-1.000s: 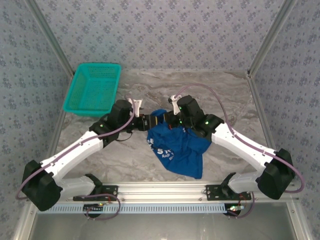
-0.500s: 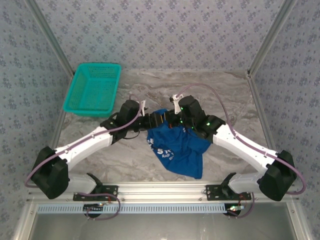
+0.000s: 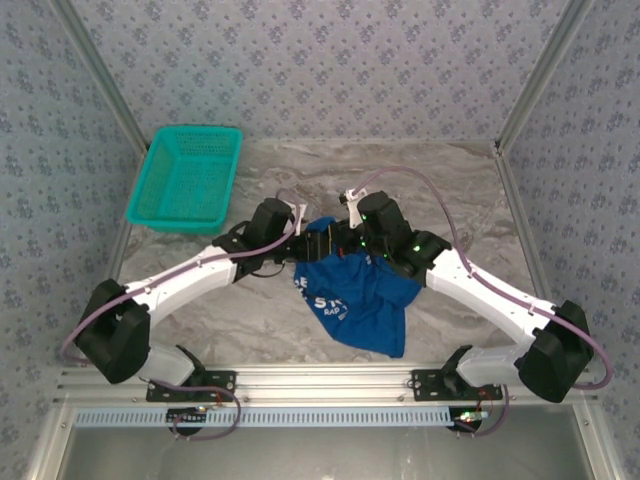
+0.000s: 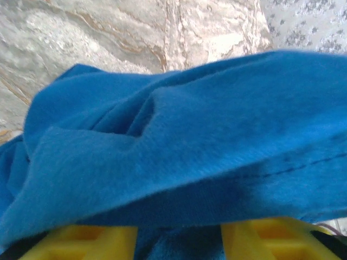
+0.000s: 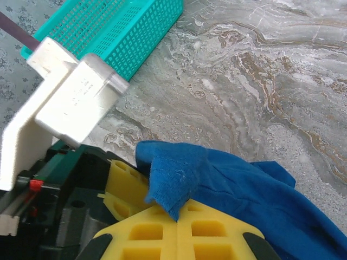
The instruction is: Fold the inside-out t-shirt
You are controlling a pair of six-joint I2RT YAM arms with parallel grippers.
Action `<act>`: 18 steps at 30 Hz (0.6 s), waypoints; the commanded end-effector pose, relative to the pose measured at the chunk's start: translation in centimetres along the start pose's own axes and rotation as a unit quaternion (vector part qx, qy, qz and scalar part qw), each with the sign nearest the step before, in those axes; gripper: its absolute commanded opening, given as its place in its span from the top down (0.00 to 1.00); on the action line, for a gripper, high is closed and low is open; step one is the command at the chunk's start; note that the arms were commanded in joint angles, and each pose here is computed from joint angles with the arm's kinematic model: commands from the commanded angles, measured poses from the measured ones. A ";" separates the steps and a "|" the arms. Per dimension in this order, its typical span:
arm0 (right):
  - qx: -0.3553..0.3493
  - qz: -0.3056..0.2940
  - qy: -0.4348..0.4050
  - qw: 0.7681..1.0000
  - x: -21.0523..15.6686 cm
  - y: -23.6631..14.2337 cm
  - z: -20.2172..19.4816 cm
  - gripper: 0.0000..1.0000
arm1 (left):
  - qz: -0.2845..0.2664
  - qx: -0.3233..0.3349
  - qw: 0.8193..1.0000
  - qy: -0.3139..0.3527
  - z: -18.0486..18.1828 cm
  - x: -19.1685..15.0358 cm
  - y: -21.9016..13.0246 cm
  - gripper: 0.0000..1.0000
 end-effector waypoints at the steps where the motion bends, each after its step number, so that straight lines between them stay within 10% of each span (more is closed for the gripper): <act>1: 0.001 -0.023 0.000 1.000 0.8 -1.1 0.1 1.00 | 0.005 -0.043 0.999 0.008 -1.3 0.5 0.2 0.66; 10: -0.008 -0.025 0.001 1.000 0.6 -1.4 -0.2 1.00 | -0.008 -0.069 0.997 0.024 -1.7 0.7 0.3 1.00; 18: -0.055 -0.021 0.009 0.998 0.6 -1.5 -2.1 1.00 | -0.070 -0.156 0.982 0.080 -3.0 -0.2 -3.1 1.00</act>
Point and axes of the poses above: each hand's point on the last joint's axis, 136 mm out from that joint toward the fingers, its own y axis out along the fingers, its own z axis along the line the jaws close on, x = y × z, the point moved 8 cm from there along -y, back along the fingers, and after that the axes turned 5 degrees about y, right-handed, at the moved point
